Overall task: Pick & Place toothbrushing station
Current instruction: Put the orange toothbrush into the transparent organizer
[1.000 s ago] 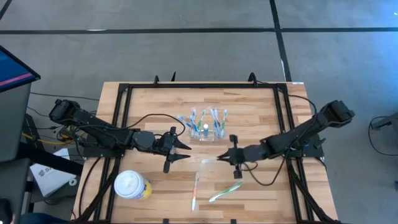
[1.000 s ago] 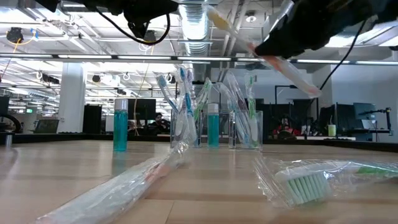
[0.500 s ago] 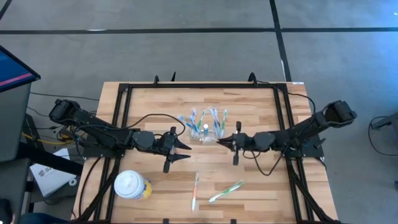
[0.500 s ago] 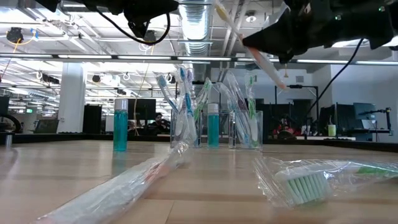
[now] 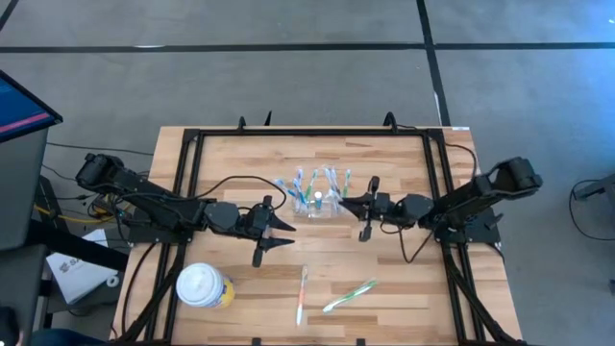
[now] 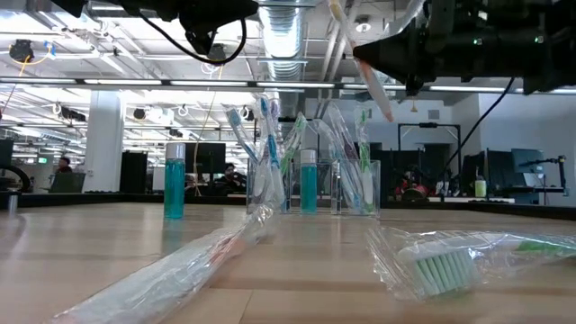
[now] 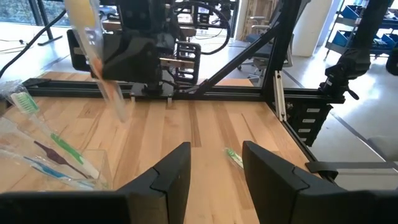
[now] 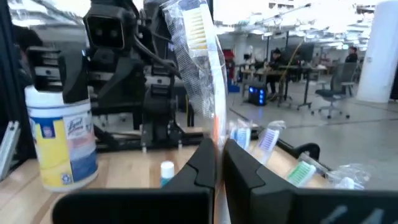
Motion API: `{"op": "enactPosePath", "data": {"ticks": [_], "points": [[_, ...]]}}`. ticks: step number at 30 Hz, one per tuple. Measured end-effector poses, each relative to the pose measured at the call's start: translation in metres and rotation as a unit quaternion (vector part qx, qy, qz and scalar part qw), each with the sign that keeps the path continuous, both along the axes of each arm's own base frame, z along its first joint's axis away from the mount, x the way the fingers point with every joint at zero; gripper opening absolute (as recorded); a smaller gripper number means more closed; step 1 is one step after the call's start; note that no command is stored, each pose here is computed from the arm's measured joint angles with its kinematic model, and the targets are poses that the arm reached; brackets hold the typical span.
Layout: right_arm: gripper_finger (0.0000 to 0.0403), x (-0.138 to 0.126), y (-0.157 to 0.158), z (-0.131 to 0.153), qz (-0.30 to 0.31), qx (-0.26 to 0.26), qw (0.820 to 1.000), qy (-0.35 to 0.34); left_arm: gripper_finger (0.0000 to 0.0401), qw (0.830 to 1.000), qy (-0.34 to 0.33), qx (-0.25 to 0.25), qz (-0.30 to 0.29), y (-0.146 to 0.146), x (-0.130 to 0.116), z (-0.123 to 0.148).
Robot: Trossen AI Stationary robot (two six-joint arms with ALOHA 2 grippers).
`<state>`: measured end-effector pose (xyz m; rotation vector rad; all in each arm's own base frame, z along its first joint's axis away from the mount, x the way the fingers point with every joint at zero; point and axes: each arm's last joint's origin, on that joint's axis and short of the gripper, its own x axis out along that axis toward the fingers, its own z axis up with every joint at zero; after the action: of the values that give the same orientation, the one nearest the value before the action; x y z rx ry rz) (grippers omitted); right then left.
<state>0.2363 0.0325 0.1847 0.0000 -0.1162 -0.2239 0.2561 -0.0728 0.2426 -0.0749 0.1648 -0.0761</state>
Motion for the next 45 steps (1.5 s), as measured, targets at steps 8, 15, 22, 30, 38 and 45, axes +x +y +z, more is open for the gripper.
{"op": "enactPosePath", "data": {"ticks": [8, 15, 22, 30, 38, 45], "points": [[0.0001, 0.011, -0.014, -0.021, -0.012, 0.005, 0.999, -0.044, 0.0138, 1.0, 0.0, 0.0, 0.002, 0.0, 0.0, 0.0], [0.0001, 0.018, -0.03, -0.038, -0.019, 0.037, 0.999, -0.026, 0.0137, 1.0, 0.0, 0.0, 0.001, 0.0, 0.0, 0.0], [0.0001, 0.018, -0.035, -0.034, -0.026, 0.022, 0.999, -0.032, 0.0137, 1.0, 0.0, 0.0, 0.001, 0.0, 0.0, 0.0], [0.0001, 0.02, -0.04, -0.049, -0.037, 0.028, 0.999, -0.002, 0.0138, 1.0, 0.0, 0.0, -0.001, 0.0, 0.0, 0.0], [0.0002, 0.021, -0.043, -0.052, -0.032, 0.031, 0.999, 0.003, 0.0138, 1.0, 0.0, 0.0, -0.001, 0.0, 0.0, 0.0], [0.0003, 0.021, -0.042, -0.053, -0.031, 0.034, 0.999, 0.008, 0.0138, 1.0, 0.0, 0.0, 0.0, 0.0, 0.0, 0.0]]}}
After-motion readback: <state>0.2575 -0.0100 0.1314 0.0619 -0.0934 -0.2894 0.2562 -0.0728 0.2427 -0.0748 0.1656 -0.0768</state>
